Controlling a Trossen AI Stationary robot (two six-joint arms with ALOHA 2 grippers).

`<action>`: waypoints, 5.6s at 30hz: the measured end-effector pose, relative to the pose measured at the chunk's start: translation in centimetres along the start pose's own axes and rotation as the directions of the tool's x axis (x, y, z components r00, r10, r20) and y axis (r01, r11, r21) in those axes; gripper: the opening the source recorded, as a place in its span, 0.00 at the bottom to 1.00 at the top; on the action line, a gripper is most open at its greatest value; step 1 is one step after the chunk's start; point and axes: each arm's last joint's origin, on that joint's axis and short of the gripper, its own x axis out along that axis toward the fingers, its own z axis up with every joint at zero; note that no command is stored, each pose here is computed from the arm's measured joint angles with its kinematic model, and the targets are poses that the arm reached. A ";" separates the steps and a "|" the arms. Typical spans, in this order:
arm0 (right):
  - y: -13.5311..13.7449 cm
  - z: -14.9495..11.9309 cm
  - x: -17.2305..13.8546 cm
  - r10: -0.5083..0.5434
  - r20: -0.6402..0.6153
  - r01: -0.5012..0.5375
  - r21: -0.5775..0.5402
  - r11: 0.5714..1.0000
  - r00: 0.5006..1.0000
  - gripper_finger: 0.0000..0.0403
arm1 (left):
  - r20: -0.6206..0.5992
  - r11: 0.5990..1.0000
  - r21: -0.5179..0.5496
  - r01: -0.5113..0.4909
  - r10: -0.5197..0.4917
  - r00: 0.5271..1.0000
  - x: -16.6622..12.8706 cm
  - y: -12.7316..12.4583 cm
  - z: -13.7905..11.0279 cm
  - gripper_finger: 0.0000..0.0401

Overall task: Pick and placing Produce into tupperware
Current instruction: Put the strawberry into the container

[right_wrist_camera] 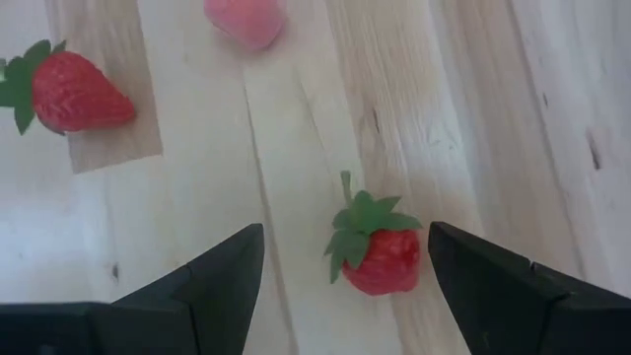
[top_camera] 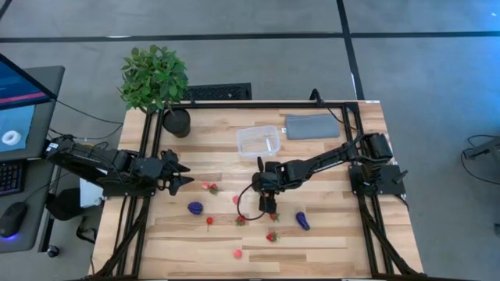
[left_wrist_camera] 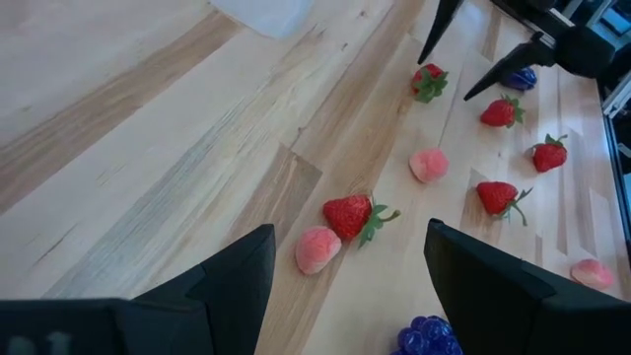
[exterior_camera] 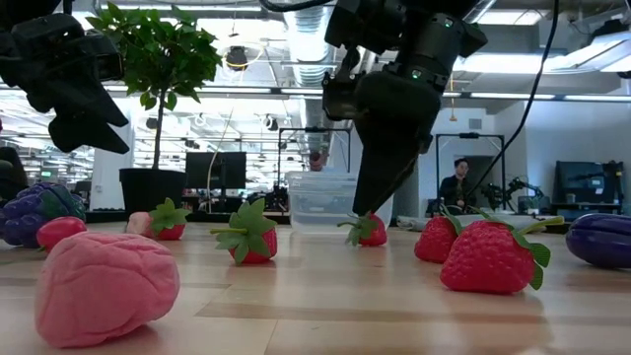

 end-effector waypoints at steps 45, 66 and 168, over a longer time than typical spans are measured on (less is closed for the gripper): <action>-0.7 0.0 0.0 -0.027 -0.013 0.024 -0.160 0.987 1.000 0.77 | 0.011 1.000 -0.004 -0.011 0.012 1.000 0.0 0.0 0.0 0.62; -0.7 -0.5 2.0 -0.034 -0.081 0.024 -0.131 0.991 0.996 0.77 | 0.011 1.000 -0.004 -0.012 0.012 1.000 0.0 0.0 0.0 0.62; -10.8 4.3 -11.5 -0.163 0.526 0.034 0.246 0.969 0.835 0.43 | -0.007 0.998 -0.064 0.007 -0.008 1.000 0.0 0.0 0.0 0.62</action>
